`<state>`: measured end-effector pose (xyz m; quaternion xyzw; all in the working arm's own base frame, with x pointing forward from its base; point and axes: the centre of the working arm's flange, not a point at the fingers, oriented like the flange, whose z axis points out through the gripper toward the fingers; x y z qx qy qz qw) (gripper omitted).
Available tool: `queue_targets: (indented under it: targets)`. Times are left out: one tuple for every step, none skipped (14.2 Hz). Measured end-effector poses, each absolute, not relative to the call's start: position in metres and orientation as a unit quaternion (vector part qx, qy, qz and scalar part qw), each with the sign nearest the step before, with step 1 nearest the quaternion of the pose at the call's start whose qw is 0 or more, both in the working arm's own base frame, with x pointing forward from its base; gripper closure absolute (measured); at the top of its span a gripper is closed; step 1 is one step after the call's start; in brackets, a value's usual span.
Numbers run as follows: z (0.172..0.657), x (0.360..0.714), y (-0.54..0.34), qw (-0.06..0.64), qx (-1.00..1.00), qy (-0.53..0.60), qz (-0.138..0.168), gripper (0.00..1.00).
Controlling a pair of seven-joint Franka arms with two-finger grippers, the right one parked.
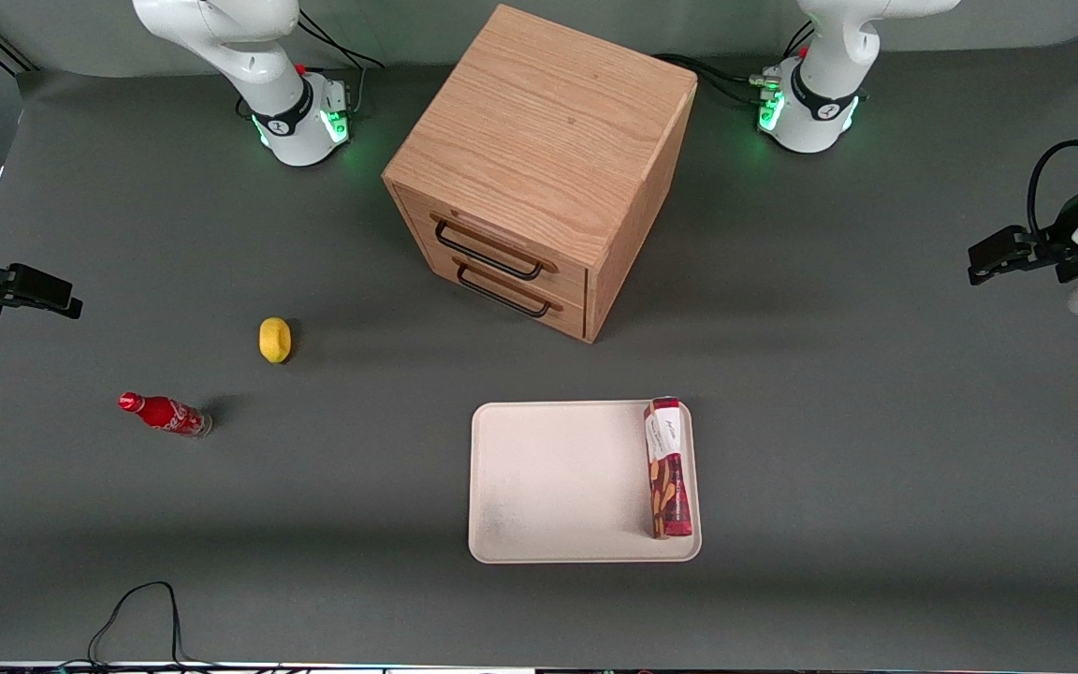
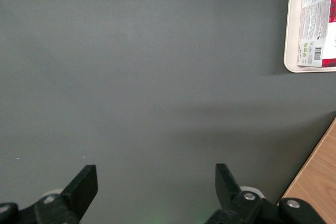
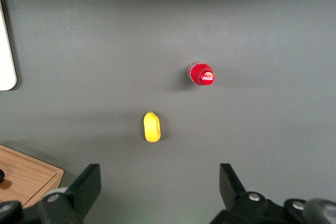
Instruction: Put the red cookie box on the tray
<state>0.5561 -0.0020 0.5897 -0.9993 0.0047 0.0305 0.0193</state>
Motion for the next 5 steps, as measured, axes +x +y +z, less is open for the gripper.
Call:
queue_targets:
  targets:
    - [0.5900, 0.5558, -0.0024, 0.017, -0.999, 0.005, 0.031, 0.00]
    - [0.5902, 0.5556, -0.0039, 0.010, -0.999, 0.005, 0.031, 0.00]
    - [0.5902, 0.5556, -0.0054, 0.003, -1.000, 0.005, 0.031, 0.00]
    - [0.5902, 0.5556, -0.0061, -0.001, -1.000, 0.005, 0.031, 0.00]
    - [0.5903, 0.5555, -0.0065, -0.002, -1.000, 0.005, 0.031, 0.00]
